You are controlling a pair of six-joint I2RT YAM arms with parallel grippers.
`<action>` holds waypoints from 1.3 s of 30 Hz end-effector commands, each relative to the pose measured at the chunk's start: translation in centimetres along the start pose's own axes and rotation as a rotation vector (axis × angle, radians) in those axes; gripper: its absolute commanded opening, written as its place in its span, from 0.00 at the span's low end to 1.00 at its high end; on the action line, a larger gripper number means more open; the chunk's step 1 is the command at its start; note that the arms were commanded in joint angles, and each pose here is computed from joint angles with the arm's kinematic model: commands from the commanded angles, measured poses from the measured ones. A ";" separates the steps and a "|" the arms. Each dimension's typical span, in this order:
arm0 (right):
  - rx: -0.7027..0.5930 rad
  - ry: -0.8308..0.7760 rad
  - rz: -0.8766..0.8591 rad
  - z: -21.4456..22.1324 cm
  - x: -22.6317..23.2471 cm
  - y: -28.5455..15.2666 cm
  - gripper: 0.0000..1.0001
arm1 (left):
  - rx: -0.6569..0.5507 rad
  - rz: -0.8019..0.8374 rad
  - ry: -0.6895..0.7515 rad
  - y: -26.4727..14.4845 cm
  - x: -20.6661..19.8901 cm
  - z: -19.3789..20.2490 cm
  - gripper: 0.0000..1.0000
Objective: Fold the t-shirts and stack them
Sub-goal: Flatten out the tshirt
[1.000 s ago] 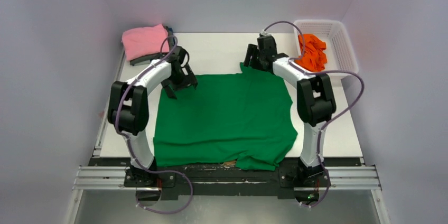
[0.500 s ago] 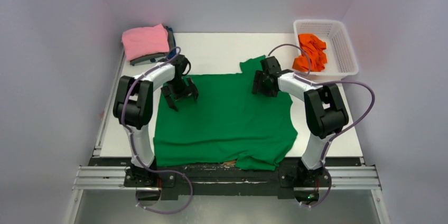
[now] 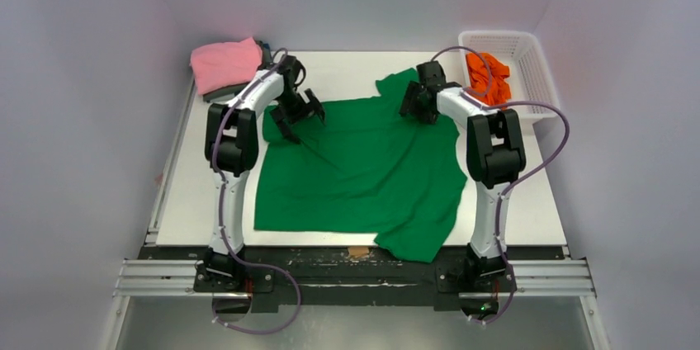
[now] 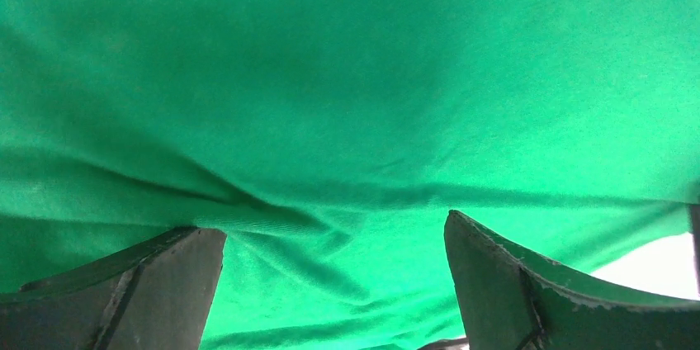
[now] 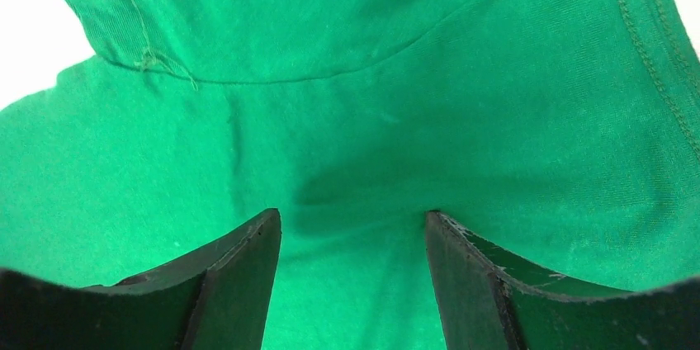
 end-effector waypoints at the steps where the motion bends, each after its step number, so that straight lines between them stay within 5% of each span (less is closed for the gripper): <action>1: 0.022 0.042 0.009 -1.3 -0.8 3.1 0.63 | 0.018 0.189 -0.062 1.5 -3.1 -3.4 1.00; 11: -0.073 0.142 -0.088 -6.9 1.2 6.9 0.64 | -0.120 0.492 -0.219 2.2 -5.6 -12.3 1.00; 17: -0.148 0.121 -0.152 -10.4 2.6 6.7 0.65 | -0.175 0.599 -0.179 -0.5 -6.7 -13.3 1.00; 22: -0.208 0.058 -0.181 -11.1 2.8 2.3 0.69 | -0.259 0.594 -0.064 -7.4 -6.1 -10.4 1.00; 29: -0.208 -0.029 -0.165 -8.3 2.0 -4.5 0.70 | -0.380 0.381 0.052 -15.2 -1.4 -2.7 1.00; 39: -0.162 -0.006 -0.099 1.5 -1.5 -10.0 0.72 | -0.379 -0.054 -0.146 -11.0 11.7 7.5 0.97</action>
Point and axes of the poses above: each gripper's point midway between its finger pads, its own y axis out along the fingers, its own x axis along the line the jaws close on, z = x × y, the point moved 10 cm from there along -y, back along the fingers, and after that the axes turned 1 degree about -y, right-handed, at the moved point
